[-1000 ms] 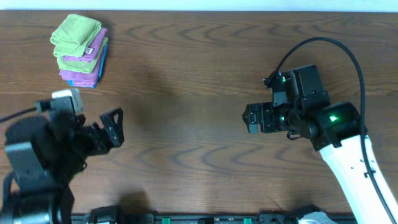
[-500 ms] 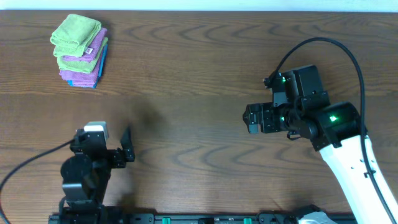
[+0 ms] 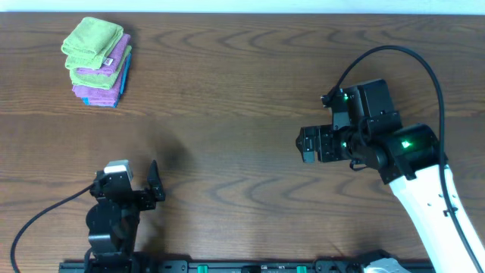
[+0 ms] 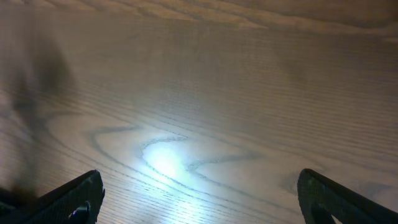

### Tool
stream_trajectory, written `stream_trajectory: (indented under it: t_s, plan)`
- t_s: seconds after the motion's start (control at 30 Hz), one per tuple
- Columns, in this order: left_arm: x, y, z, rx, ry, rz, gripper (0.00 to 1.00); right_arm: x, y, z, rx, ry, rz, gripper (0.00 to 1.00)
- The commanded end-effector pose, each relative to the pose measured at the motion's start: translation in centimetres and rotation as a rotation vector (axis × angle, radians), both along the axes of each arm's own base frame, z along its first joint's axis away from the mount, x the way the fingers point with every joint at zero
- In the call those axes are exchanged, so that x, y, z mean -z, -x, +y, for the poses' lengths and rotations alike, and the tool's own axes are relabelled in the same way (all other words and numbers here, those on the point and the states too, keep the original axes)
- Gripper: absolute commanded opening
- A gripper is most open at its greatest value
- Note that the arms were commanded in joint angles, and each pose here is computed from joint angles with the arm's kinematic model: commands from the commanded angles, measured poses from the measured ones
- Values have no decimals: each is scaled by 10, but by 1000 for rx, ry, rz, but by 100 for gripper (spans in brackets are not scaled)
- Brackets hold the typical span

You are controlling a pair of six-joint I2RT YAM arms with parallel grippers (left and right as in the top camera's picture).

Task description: Fold the cloth

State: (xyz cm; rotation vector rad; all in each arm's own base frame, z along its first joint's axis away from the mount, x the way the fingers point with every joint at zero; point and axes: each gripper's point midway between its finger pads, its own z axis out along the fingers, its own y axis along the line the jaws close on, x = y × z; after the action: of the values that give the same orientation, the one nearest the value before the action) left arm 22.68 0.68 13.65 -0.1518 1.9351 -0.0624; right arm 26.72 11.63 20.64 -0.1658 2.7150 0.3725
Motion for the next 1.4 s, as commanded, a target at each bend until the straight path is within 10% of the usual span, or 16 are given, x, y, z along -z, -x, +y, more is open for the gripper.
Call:
stream_trajectory:
  t_s: [0.0, 1.37]
  plan:
    - [12, 1, 6, -42, 23, 6, 95, 0, 1, 1, 2, 2, -1, 99]
    - [19, 2, 7, -57, 44, -30, 95, -4, -8, -25, -22, 174, -93, 99]
